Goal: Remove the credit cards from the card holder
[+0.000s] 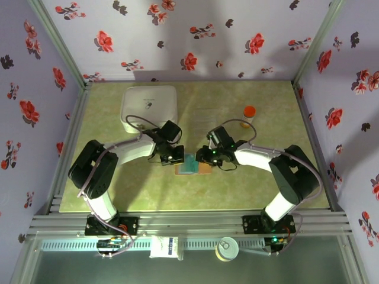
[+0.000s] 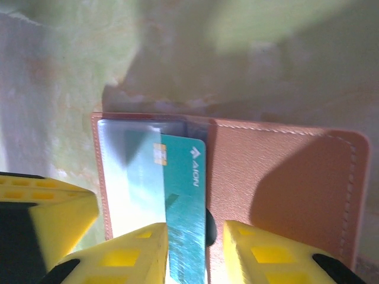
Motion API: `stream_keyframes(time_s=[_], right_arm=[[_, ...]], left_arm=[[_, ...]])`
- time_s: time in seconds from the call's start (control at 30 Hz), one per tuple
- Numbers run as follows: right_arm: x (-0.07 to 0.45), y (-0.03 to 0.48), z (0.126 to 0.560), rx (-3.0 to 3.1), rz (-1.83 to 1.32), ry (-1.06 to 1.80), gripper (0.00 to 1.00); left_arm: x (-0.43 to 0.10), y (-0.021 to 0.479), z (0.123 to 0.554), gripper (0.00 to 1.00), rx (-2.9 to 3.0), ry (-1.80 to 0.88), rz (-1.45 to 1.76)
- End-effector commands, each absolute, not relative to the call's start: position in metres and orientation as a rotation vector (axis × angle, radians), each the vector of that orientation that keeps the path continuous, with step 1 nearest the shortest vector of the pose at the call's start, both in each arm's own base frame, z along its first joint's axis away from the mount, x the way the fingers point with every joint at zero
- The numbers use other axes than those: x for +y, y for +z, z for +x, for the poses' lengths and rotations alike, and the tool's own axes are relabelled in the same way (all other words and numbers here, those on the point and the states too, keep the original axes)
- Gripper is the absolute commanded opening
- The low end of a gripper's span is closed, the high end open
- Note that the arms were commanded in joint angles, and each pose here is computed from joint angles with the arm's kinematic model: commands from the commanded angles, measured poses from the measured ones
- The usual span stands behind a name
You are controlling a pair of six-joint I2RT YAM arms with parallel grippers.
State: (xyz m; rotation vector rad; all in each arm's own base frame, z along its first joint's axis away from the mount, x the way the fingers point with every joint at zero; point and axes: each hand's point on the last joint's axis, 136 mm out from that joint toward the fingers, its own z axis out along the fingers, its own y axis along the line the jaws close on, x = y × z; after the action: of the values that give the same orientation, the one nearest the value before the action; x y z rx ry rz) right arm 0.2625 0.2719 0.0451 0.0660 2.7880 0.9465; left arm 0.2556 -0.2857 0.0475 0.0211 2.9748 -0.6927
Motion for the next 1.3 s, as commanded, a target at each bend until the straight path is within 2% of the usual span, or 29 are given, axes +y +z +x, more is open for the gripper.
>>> stream_keyframes(time_s=[0.0,0.27,0.57,1.03,1.27], right_arm=[[0.271,0.052,0.262,2.761,0.076,0.996,0.30],[0.275,0.041,0.259,2.791,0.081,1.029,0.29],[0.276,0.030,0.258,2.817,0.085,1.043,0.28],[0.289,0.025,0.258,2.801,0.090,1.173,0.25],[0.292,0.025,0.261,2.786,0.094,1.196,0.19]], left_arm=[[-0.295,0.061,0.258,0.00,2.955,-0.697,0.049],[-0.307,0.048,0.256,0.00,2.991,-0.693,0.090],[-0.296,0.024,0.251,0.00,3.044,-0.597,0.087],[-0.290,0.018,0.247,0.00,3.057,-0.570,0.076],[-0.290,0.021,0.247,0.00,3.055,-0.570,0.079]])
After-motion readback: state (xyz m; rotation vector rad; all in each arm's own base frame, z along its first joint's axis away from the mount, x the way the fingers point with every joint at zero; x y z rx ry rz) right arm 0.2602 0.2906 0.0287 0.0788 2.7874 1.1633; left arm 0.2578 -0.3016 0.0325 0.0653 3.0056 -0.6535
